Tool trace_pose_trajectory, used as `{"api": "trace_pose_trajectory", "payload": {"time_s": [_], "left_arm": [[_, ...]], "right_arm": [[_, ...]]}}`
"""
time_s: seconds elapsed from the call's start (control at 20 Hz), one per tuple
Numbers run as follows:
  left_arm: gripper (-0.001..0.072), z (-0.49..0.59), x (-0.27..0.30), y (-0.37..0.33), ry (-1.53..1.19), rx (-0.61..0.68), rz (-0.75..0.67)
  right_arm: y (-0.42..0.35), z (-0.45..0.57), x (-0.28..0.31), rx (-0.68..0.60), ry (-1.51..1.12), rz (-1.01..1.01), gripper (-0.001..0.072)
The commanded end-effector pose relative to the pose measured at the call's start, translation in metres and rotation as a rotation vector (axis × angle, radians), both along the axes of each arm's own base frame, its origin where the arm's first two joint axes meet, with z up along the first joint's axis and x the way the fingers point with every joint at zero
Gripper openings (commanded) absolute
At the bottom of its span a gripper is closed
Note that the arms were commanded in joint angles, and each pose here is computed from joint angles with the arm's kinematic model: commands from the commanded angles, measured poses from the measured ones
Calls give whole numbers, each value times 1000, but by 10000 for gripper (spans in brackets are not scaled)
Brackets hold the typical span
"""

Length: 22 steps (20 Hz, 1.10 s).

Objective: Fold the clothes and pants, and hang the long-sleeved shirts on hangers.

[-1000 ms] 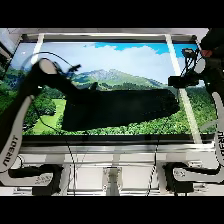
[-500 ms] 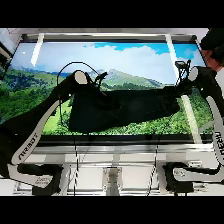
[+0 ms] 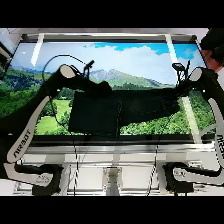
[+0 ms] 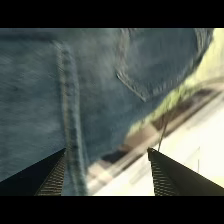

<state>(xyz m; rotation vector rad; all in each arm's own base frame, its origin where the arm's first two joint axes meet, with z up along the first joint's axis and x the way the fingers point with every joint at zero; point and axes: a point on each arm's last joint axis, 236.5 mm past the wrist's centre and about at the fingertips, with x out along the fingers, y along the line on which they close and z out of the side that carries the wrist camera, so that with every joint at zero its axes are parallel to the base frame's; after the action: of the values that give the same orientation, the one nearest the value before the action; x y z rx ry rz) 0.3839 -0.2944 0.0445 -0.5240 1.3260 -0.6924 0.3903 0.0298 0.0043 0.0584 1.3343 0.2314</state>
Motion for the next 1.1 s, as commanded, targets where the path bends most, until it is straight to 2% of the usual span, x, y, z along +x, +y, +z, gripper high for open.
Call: {"api": "trace_pose_trajectory", "payload": {"time_s": [0.0,0.05,0.1,0.4,0.75,1.05], "left_arm": [[572,5,18,44,7,12,66],[571,4,19,56,22,17,79],[572,1,21,71,29,41,89],[572,-31,7,154,104,272,82],[572,-39,10,184,106,342,114],[572,-39,10,184,105,345,112]], "right_arm": [[87,17,16,272,-91,124,270],[107,14,22,299,-106,140,289],[127,5,24,307,-103,167,373],[218,-71,6,325,44,305,376],[249,-103,5,346,82,313,368],[237,-101,12,321,96,298,360]]}}
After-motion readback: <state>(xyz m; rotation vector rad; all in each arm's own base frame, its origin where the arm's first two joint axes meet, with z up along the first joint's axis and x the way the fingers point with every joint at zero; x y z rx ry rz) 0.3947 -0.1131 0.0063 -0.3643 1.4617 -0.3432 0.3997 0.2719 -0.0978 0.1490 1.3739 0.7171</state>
